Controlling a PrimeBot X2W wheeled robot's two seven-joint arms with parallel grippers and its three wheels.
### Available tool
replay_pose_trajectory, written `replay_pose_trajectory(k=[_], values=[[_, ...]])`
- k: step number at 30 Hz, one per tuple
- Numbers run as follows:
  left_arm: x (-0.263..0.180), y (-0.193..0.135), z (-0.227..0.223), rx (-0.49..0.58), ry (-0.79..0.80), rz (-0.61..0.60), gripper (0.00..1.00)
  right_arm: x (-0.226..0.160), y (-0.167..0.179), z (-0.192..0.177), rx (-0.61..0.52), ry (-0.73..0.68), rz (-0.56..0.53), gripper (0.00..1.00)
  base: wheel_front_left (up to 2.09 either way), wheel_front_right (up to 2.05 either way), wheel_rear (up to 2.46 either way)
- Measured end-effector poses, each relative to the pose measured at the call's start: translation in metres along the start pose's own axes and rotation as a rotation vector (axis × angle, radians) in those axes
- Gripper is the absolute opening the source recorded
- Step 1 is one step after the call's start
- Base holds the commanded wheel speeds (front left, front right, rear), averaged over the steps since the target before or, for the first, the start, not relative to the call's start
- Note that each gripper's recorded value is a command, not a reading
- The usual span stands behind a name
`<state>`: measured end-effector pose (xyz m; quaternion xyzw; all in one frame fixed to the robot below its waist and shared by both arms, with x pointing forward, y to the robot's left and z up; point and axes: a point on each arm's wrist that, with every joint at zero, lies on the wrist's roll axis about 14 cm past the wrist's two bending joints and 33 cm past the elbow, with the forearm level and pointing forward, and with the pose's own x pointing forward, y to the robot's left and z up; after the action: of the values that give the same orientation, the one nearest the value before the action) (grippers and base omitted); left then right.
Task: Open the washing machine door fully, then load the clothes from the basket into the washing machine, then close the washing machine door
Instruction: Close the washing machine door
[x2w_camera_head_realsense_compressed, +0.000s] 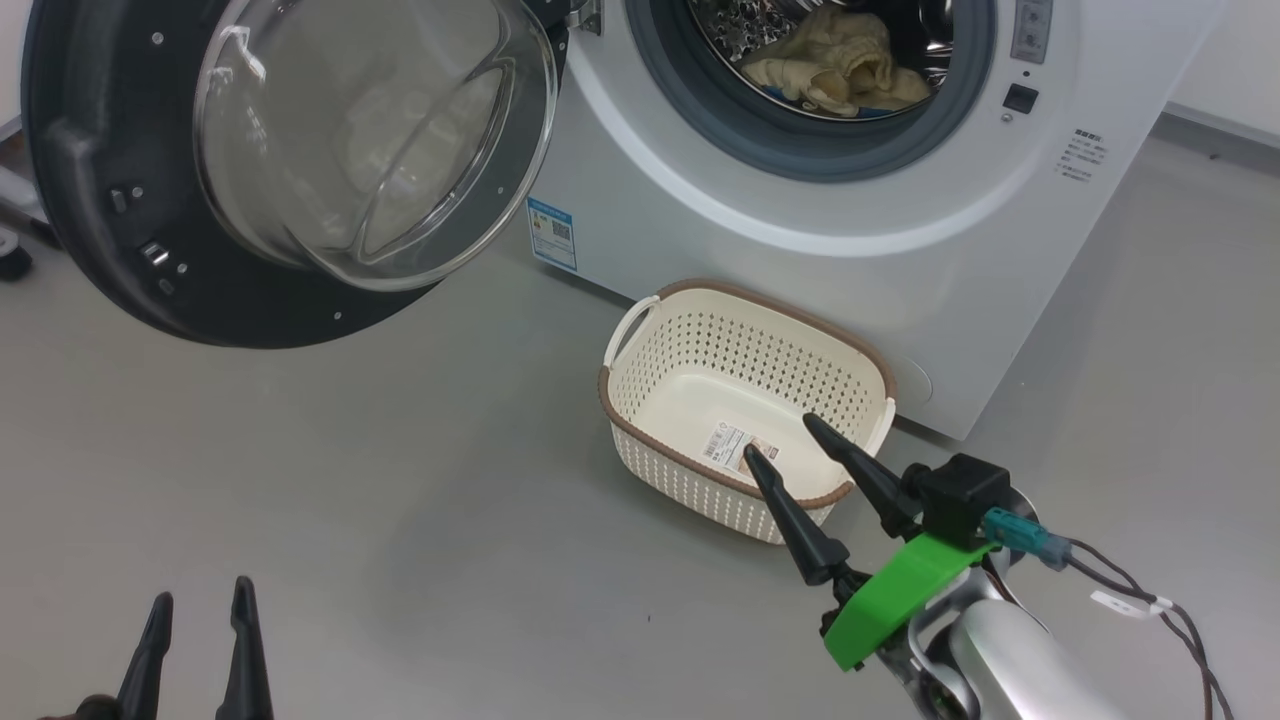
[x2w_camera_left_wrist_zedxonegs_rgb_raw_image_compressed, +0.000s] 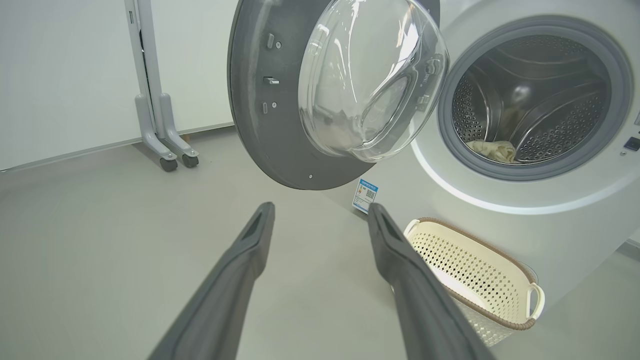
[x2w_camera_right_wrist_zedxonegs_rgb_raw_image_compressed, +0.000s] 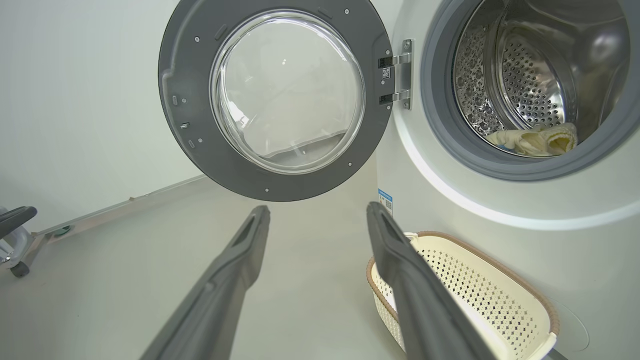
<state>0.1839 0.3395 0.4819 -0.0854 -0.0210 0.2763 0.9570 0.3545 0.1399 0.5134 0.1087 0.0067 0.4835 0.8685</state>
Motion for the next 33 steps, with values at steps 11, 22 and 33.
replay_pose_trajectory(k=[11,22,33], values=[[-0.0001,-0.0004,0.0020,0.001,-0.011,-0.005,1.00,-0.0013,0.0020,0.0038,-0.011,-0.006,0.001,1.00,0.00,0.00,0.00],[0.0001,-0.0012,0.0018,-0.002,-0.012,-0.006,1.00,-0.0017,0.0023,0.0041,-0.013,-0.006,0.002,1.00,0.00,0.00,0.00],[0.0010,-0.0005,0.0010,-0.007,-0.008,0.001,0.29,-0.0021,-0.0015,0.0022,-0.013,-0.003,-0.007,1.00,0.00,0.00,0.00]])
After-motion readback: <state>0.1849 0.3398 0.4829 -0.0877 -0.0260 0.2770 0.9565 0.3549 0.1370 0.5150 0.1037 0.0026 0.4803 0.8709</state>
